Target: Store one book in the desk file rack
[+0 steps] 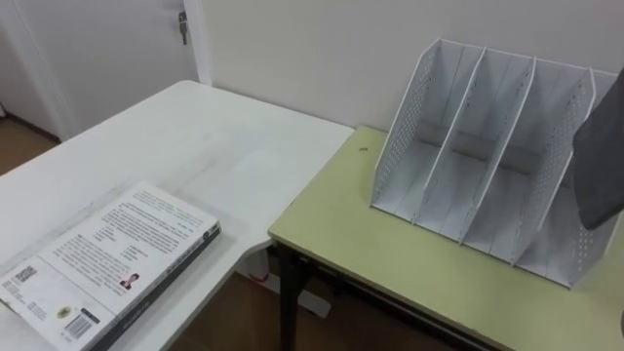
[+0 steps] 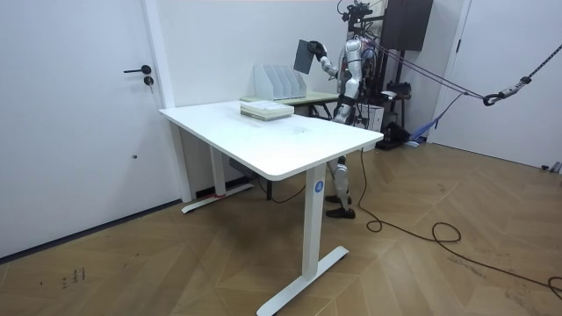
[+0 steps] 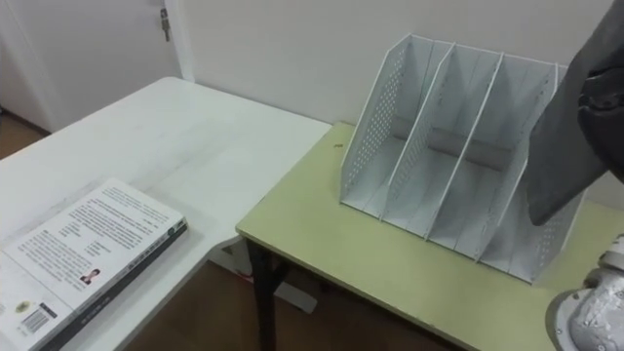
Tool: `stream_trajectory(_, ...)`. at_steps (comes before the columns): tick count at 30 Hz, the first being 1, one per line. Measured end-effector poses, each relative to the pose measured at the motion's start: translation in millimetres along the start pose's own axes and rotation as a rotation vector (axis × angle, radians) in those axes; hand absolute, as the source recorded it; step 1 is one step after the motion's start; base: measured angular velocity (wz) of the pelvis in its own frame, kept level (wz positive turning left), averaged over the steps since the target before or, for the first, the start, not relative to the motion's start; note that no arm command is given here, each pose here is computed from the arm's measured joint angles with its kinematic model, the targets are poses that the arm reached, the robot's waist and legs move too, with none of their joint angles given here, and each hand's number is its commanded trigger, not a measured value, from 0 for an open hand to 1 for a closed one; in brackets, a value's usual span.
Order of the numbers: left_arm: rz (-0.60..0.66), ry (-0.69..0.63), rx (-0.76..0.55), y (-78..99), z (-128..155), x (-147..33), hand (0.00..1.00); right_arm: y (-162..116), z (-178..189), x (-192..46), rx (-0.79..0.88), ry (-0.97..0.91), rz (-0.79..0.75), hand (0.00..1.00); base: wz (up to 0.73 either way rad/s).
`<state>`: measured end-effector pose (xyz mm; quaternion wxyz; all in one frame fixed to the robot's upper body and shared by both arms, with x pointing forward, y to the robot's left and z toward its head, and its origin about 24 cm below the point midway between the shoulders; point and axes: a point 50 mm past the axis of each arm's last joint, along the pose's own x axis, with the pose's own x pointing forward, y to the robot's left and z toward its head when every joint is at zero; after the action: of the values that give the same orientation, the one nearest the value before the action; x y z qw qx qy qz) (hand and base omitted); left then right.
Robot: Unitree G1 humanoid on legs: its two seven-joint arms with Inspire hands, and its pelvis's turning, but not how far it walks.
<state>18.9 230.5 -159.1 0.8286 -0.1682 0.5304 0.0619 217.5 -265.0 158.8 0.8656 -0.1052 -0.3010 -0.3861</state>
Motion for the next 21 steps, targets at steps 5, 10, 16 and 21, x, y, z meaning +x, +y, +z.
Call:
stream_trajectory(5,0.000,0.001,-0.001,0.1,-0.1,0.0,0.00,0.1,0.0,0.0,0.000,0.000,0.003,1.00,0.00)
stream_trajectory(10,0.004,0.004,-0.003,0.2,-0.5,0.0,0.00,0.2,-0.2,-0.2,0.000,0.002,0.001,1.00,0.00)
stream_trajectory(16,0.026,0.015,-0.007,1.3,-1.0,1.2,0.00,1.7,-0.6,-1.2,0.002,0.006,0.007,1.00,0.01)
stream_trajectory(21,0.032,0.012,-0.004,0.8,1.7,2.6,0.00,2.1,-1.2,-1.5,0.000,0.009,0.010,1.00,0.01)
